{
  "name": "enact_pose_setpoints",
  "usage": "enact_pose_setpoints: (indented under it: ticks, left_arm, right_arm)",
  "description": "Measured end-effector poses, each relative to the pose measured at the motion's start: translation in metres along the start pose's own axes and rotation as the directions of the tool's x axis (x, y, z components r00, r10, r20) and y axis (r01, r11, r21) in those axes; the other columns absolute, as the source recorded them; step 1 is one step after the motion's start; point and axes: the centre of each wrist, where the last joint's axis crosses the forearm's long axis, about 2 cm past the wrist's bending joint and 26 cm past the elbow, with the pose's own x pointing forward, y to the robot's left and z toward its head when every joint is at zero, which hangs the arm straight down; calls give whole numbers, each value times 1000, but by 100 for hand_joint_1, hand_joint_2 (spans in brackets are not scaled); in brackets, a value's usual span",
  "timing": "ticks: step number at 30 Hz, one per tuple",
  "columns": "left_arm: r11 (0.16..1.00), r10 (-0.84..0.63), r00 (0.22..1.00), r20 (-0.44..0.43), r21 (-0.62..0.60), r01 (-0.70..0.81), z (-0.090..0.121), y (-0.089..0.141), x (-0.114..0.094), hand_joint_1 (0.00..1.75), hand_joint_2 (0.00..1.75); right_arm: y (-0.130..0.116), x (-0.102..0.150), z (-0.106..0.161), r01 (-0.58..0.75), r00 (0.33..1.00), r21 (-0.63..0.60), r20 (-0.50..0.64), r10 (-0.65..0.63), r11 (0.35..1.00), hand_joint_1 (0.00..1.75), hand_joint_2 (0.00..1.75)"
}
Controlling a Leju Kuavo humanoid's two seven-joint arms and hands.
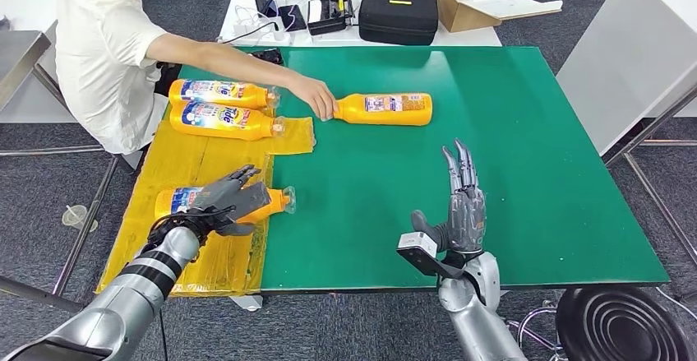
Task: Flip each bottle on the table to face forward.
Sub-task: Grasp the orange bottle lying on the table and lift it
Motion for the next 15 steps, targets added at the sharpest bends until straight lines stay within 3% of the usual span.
enact_pose_setpoints:
  ticks: [6,10,15]
  left_arm:
    - [996,87,992,87,3,-88,3,-6,5,0,175]
    - [981,157,971,180,82,-173,11,-12,15,0,175]
    - [925,190,916,353,248,-288,33,-26,38,0,175]
  right_arm:
    - [-1,-4,4,-26,1000,28,11,25,999,0,0]
    - [-1,-14,12,-79,997,95,5,79,992,0,175]
    - [-5,-31,28,-176,981,218,-43,190,960,0,175]
